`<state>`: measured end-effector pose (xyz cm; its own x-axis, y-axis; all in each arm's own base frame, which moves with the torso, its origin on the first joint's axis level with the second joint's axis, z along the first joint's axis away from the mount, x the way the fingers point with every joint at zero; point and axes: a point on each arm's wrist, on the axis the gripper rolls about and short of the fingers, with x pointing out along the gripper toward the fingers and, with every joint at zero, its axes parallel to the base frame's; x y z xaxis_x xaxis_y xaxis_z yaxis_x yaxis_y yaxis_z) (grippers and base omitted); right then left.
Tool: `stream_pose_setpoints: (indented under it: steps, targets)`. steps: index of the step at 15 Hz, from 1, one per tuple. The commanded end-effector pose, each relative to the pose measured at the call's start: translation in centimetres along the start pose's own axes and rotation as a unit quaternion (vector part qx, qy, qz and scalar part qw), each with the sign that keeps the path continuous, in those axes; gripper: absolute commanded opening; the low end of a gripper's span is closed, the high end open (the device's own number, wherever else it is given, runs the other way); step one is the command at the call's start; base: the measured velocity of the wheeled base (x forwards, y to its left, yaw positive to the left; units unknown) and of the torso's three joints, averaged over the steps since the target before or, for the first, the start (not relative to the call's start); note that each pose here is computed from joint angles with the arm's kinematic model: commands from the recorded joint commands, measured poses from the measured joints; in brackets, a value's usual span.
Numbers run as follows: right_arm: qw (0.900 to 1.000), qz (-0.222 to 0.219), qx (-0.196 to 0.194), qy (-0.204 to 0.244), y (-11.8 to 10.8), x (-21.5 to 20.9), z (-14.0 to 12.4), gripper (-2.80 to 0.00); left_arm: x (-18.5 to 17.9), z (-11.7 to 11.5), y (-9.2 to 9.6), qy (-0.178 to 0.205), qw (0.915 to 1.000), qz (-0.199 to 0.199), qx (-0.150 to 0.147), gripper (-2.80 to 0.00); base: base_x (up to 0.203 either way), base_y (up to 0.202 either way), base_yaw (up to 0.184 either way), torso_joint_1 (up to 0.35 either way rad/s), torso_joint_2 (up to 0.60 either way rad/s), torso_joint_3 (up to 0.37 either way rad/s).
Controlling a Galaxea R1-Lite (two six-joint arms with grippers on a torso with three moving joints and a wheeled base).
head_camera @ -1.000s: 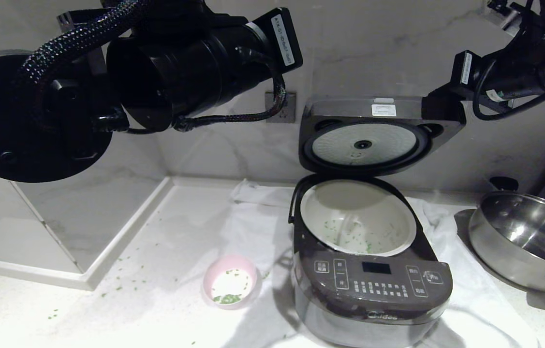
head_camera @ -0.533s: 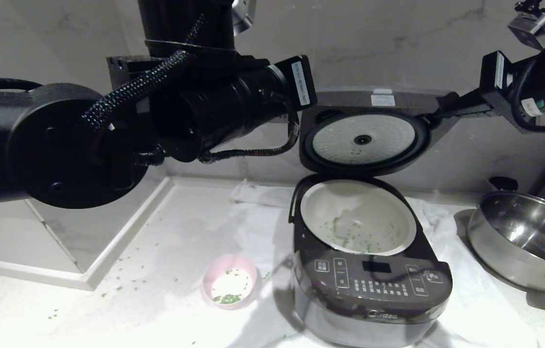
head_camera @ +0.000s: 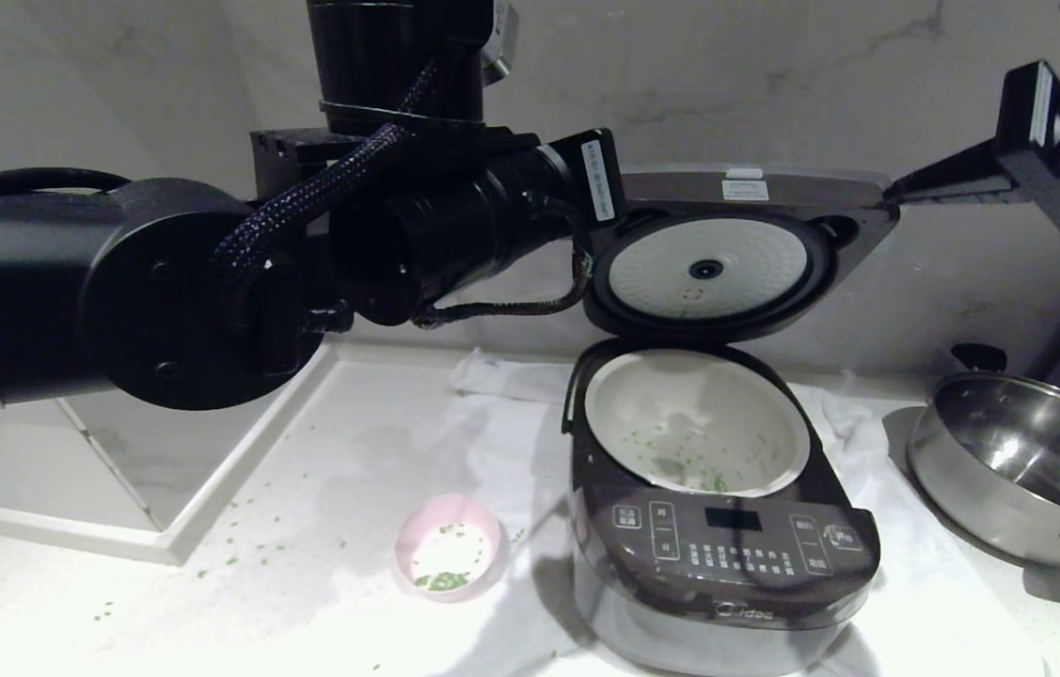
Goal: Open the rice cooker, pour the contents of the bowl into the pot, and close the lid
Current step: Close the rice cooker
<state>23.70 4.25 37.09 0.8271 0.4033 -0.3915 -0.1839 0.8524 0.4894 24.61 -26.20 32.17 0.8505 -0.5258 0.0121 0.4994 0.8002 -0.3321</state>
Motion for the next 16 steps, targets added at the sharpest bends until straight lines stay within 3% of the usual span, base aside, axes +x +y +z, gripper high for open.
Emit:
stream_pose_setpoints:
  steps: [1,4,8,13,16]
  targets:
    - [0.999,0.0,-0.012,-0.043,0.5,-0.3,2.0,-2.8,-0.3,0.0,0.3,0.001,1.0,0.004,0.0,-2.8,0.0,0.0,0.0,0.0,0.0,0.0]
    - [0.997,-0.043,-0.031,-0.06,-2.2,3.0,3.9,-2.8,-0.8,0.7,0.8,-0.007,0.9999,0.01,-0.002,-2.8,0.0,0.0,0.0,0.0,0.0,0.0]
    - [0.997,-0.062,-0.012,-0.034,-5.7,6.4,4.4,-2.8,-0.8,0.8,1.0,-0.008,0.9999,0.013,-0.004,-2.8,0.0,0.0,0.0,0.0,0.0,0.0]
    - [0.997,-0.04,-0.025,-0.055,-5.8,7.6,4.9,-2.8,-0.4,0.0,1.5,0.003,0.9997,0.021,-0.01,-2.8,0.0,0.0,0.0,0.0,0.0,0.0]
    - [0.999,-0.02,-0.024,-0.041,-4.8,7.5,4.4,-2.8,-0.3,0.2,1.9,0.001,0.9995,0.028,-0.012,-2.8,0.0,0.0,0.0,0.0,0.0,0.0]
